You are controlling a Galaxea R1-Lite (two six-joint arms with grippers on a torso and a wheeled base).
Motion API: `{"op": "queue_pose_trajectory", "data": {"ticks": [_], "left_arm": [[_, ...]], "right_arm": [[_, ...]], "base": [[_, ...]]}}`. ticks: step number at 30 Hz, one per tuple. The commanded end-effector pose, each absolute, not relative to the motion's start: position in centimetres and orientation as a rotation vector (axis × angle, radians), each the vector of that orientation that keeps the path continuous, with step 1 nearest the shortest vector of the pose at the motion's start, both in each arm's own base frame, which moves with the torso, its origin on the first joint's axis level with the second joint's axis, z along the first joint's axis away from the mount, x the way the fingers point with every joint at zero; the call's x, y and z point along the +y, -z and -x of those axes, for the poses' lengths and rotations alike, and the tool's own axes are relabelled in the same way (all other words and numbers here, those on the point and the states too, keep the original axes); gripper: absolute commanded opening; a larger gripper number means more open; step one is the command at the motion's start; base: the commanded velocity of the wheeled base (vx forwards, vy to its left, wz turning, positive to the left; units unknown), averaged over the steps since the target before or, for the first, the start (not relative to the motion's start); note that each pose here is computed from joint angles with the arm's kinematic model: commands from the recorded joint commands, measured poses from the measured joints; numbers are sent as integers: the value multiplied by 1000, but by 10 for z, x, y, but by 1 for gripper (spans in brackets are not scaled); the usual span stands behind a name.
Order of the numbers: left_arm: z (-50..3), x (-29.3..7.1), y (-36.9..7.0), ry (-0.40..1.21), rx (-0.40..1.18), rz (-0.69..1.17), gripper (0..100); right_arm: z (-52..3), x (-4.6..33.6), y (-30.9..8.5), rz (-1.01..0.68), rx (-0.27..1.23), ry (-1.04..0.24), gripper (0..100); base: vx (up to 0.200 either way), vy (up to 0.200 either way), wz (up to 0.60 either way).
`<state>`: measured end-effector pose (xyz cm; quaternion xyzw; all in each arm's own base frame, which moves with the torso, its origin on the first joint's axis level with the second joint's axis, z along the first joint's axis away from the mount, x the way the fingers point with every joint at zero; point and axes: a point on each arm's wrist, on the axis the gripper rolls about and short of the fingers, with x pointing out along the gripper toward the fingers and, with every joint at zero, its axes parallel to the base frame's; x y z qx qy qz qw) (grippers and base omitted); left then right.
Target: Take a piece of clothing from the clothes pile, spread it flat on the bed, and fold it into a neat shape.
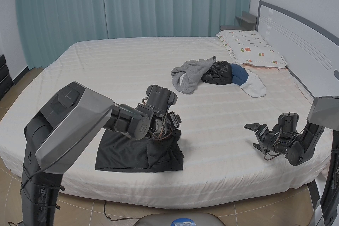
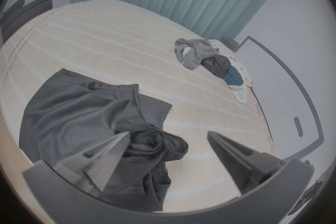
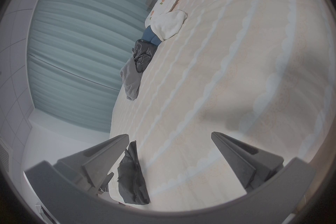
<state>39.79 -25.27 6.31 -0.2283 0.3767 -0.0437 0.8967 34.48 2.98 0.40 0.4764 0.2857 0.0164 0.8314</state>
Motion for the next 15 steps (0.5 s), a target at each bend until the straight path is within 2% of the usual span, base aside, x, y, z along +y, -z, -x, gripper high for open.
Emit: {"op": "queue_pose_trajectory", "data": {"ticks": [1,7,15], "left_arm": [[-396,-256,-64,83,767,467,100],[-394,-250,-85,76,737,520,100],[-391,-214,-101,12,727,596,100]], "right_arm": [[-345,30,-3,-1010,607,-34,100],[-345,30,-3,-1010,607,-34,100],[-343,35,-5,-1005,612,-47,100]], "base": [[0,0,0],[0,0,0],[0,0,0]]}}
